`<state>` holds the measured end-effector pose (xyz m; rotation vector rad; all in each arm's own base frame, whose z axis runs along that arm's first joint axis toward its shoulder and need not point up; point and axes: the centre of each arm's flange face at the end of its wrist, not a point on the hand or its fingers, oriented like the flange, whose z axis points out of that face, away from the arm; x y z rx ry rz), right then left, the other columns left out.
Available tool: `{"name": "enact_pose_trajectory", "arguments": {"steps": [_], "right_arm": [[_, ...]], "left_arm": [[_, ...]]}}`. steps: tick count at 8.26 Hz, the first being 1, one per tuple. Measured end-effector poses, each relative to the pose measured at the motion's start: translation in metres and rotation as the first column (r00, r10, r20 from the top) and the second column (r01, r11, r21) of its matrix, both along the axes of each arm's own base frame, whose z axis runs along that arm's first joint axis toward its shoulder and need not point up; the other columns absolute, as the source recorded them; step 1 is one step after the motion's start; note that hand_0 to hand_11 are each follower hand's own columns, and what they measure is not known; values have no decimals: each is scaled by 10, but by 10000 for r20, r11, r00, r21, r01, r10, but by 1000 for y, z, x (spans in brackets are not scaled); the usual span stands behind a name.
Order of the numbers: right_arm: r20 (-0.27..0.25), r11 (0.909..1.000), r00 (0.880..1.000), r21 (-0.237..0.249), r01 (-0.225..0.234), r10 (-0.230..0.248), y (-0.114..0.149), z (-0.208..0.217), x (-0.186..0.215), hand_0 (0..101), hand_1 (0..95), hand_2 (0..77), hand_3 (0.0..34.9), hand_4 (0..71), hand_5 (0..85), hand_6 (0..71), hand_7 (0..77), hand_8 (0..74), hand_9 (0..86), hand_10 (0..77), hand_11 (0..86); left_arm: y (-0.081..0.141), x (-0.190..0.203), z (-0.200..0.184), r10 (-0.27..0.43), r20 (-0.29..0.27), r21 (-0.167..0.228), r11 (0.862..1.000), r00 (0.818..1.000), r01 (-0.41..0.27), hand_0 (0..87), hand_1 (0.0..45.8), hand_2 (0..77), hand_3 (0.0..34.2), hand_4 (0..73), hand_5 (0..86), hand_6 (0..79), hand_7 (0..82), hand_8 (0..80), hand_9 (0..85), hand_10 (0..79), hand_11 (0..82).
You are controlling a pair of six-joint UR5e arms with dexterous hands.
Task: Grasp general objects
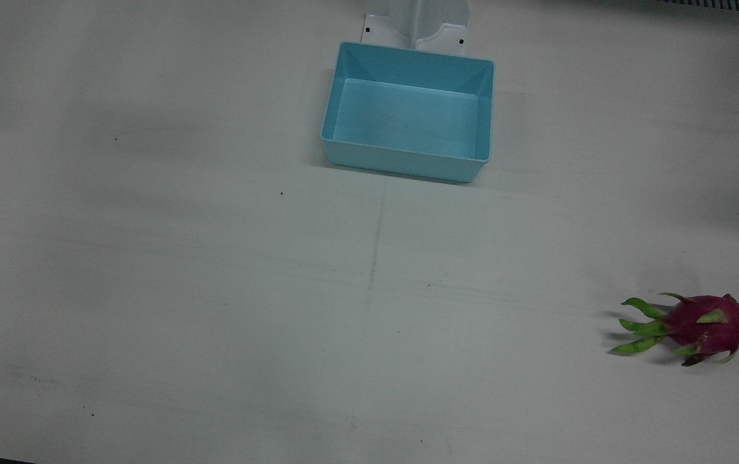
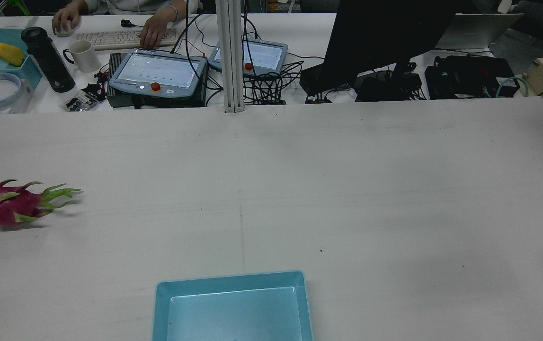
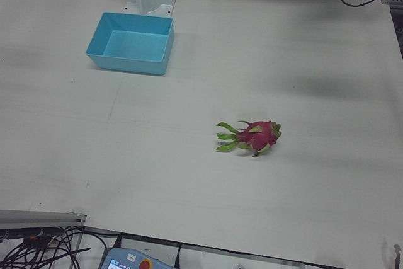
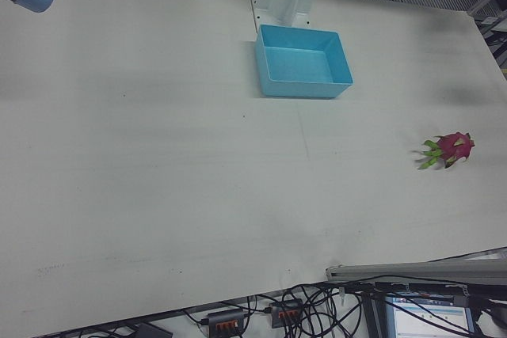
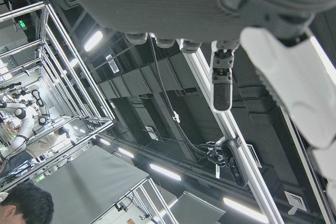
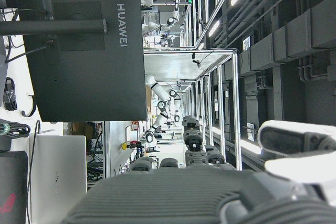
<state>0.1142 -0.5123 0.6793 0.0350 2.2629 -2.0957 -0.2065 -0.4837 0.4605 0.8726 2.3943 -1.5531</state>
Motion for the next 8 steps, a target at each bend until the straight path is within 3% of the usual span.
{"name": "enact_pose_trajectory", "arguments": {"steps": [1,2,3,5,6,7,8], "right_arm": [[3,10000,10000,7,2,-2,0,0,0,0,60,747,0,0,0,0,0,0,5,0,5],[1,10000,10000,13,2,-2,0,0,0,0,60,747,0,0,0,0,0,0,5,0,5],[-3,10000,10000,12,2,-2,0,0,0,0,60,747,0,0,0,0,0,0,5,0,5],[2,10000,10000,4,3,-3,0,0,0,0,60,747,0,0,0,0,0,0,5,0,5],[5,10000,10000,4,3,-3,0,0,0,0,60,747,0,0,0,0,0,0,5,0,5],[7,10000,10000,9,3,-3,0,0,0,0,60,747,0,0,0,0,0,0,5,0,5],[2,10000,10000,12,2,-2,0,0,0,0,60,747,0,0,0,0,0,0,5,0,5]], "left_arm": [[0,3,-3,39,90,108,9999,10000,-40,550,0,93,10,65,464,0,60,11,5,0,5],[2,7,-14,48,234,368,9993,9997,-57,550,0,93,8,87,464,0,174,11,5,0,5],[5,11,-27,50,391,631,9980,9992,-74,556,0,93,15,125,464,76,251,11,5,0,5],[2,36,-37,359,786,722,9965,9963,-416,568,0,93,3,125,464,98,251,11,5,5,5],[-1,51,-35,555,1086,450,9971,9925,-606,594,0,109,2,125,464,87,240,11,5,27,22],[-2,60,-32,683,1326,140,9974,9888,-708,676,0,109,83,98,464,11,76,11,5,114,196],[-3,69,-27,794,1746,-462,9963,9814,-724,678,0,131,95,93,464,0,76,11,5,114,218]]}}
